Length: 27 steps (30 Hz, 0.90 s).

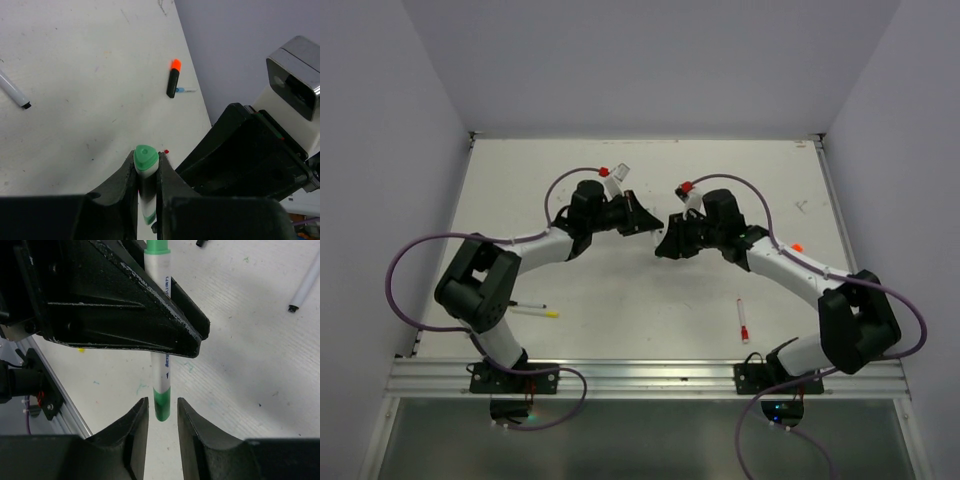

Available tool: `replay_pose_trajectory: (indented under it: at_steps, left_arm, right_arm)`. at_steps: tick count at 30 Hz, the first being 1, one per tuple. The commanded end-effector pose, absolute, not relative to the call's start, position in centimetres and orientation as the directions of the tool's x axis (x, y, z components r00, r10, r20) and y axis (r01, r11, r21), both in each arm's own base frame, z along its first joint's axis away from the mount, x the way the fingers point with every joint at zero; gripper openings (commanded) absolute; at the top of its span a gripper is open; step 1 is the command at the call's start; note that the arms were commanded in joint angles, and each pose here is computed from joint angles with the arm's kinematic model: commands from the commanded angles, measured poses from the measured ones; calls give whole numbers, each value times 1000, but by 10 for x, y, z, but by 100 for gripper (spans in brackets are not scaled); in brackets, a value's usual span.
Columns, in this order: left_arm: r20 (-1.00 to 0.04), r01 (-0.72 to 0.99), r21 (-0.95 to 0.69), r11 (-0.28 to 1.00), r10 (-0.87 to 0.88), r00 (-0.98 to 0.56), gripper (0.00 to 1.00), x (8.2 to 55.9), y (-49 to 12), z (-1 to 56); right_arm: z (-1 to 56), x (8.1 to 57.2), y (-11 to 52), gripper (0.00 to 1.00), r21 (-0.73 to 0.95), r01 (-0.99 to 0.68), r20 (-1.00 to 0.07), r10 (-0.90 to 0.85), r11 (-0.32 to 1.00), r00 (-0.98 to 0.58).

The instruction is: Open the pen caps

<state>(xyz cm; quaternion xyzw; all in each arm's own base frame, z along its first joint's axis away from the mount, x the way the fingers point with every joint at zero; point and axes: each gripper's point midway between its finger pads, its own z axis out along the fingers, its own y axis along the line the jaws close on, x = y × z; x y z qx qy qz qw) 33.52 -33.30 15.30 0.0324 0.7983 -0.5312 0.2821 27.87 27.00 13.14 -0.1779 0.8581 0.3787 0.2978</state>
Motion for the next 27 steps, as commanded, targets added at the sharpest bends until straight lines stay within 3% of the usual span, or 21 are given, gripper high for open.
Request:
replay_pose_trajectory:
  at_steps: [1,9,12,17,20,23,27]
  left_arm:
    - [-526,400,-822,406,-270,-807,0,343,-334,171]
    - [-516,399,-833,382,-281,-809,0,340,-334,177]
    - [-519,401,-832,382,-281,-808,0,340,-334,179]
    - [-505,313,-811,494,-322,-801,0,361,-323,168]
    - [-491,215,-795,567,-392,-778,0,378,-307,165]
    - [-469,166,-811,560,-455,-757,0,391,-292,171]
    - [-470,150,-818,556,-495,-731,0,404,-272,177]
  right_arm:
    - [145,288,279,35,538,-571,-679,-83,620,-729]
    - [137,290,288,32,564,-567,-662,-83,600,-745]
    - [137,293,288,0,555,-566,-666,-82,610,-741]
    - [124,290,282,0,471,-542,-672,-115,696,-732]
    - [106,287,275,0,295,-514,-698,-187,805,-692]
    - [90,275,271,0,148,-489,-701,-258,859,-665]
    - [82,270,264,0,85,-464,-699,-278,882,-659]
